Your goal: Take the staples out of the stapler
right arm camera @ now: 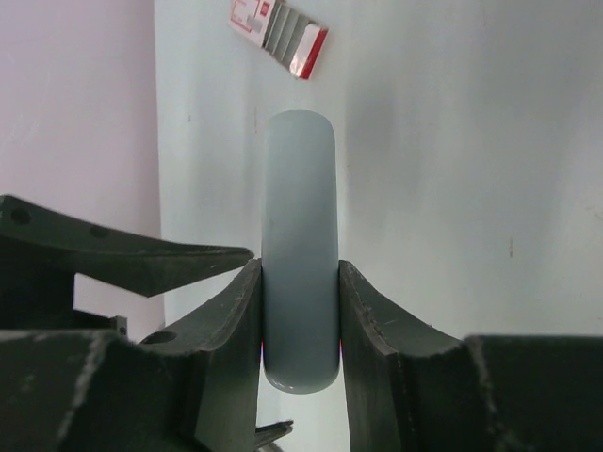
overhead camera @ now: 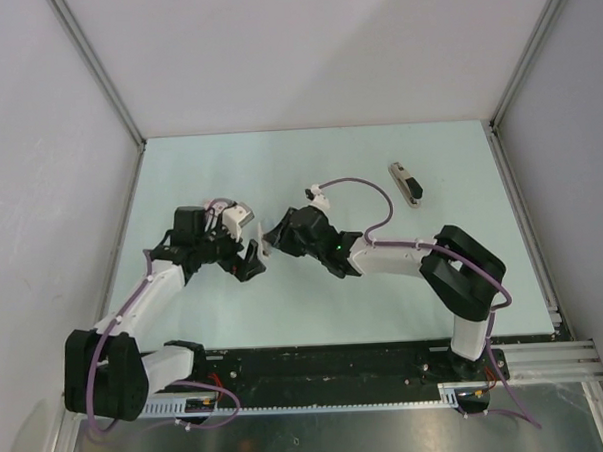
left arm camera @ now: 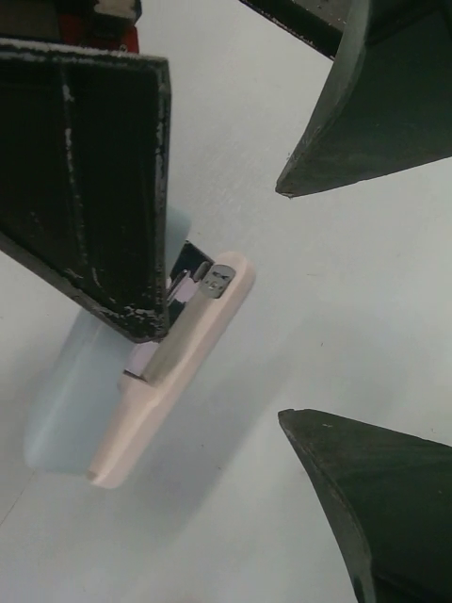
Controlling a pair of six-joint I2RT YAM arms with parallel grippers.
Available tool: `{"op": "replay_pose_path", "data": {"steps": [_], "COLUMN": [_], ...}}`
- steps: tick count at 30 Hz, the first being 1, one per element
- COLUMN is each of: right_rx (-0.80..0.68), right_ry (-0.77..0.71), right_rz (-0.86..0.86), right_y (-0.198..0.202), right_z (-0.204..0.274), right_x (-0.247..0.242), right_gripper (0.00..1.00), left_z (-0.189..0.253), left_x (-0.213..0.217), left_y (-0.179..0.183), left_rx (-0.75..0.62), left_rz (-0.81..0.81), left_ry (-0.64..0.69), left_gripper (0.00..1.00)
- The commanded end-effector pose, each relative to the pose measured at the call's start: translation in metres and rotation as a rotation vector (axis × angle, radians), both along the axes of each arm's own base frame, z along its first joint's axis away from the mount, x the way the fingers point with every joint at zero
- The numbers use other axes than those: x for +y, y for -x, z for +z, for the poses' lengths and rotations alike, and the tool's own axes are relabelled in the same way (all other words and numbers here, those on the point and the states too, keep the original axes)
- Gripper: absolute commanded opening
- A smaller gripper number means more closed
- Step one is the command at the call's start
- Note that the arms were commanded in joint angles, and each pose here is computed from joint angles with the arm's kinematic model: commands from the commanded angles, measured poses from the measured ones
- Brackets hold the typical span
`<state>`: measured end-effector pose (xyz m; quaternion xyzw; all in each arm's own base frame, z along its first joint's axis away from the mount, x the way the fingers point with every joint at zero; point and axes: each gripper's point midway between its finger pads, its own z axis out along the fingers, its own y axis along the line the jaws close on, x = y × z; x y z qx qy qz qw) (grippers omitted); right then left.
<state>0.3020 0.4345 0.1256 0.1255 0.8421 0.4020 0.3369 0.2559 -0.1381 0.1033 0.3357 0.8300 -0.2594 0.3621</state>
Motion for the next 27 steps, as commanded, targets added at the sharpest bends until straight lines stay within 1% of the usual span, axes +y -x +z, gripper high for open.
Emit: {"op": "replay_pose_path", "data": {"steps": [1,9,11,15,19,23,27], "right_rx": [-0.046,-0.043,-0.032,-0.019,-0.014,0.004,0.019], "right_ry": [-0.185,-0.244,-0.245,-0.245,-0.239,-0.242,-0.277], "right_rz": [0.040,0.098,0.106,0.131,0.148,0.184,0.279], "right_y": [0.007,0.020,0.023,0.029,0.033,0.037,0.048], "right_z": [0.051,0.058,0.057,0.057,0.053,0.044,0.034], "right_x": [0.020,0.034,0.035,0.037,0.039,0.045,0.058], "right_gripper": [0.00,0.00,0.00,0.00,0.00,0.00,0.00], "left_z": [0.004,-0.004,-0.005,-0.007,-0.006,-0.010,-0.019], "left_x": [-0.009,-0.006,-0.003,0.003,0.009,0.019,0.035], "left_y": [0.000,-0.003,-0.005,-0.008,-0.006,-0.001,0.002], "left_rx": [-0.033,-0.039,-0.052,-0.077,-0.112,-0.148,-0.176], "left_rz": [-0.076,-0.085,-0.082,-0.079,-0.074,-0.062,-0.038], "left_ry": [0.029,0.005,-0.006,-0.032,-0.052,-0.101,-0.182], "left_gripper": [0.99,0.98,0.93,0.74,0.60,0.51,0.43]}}
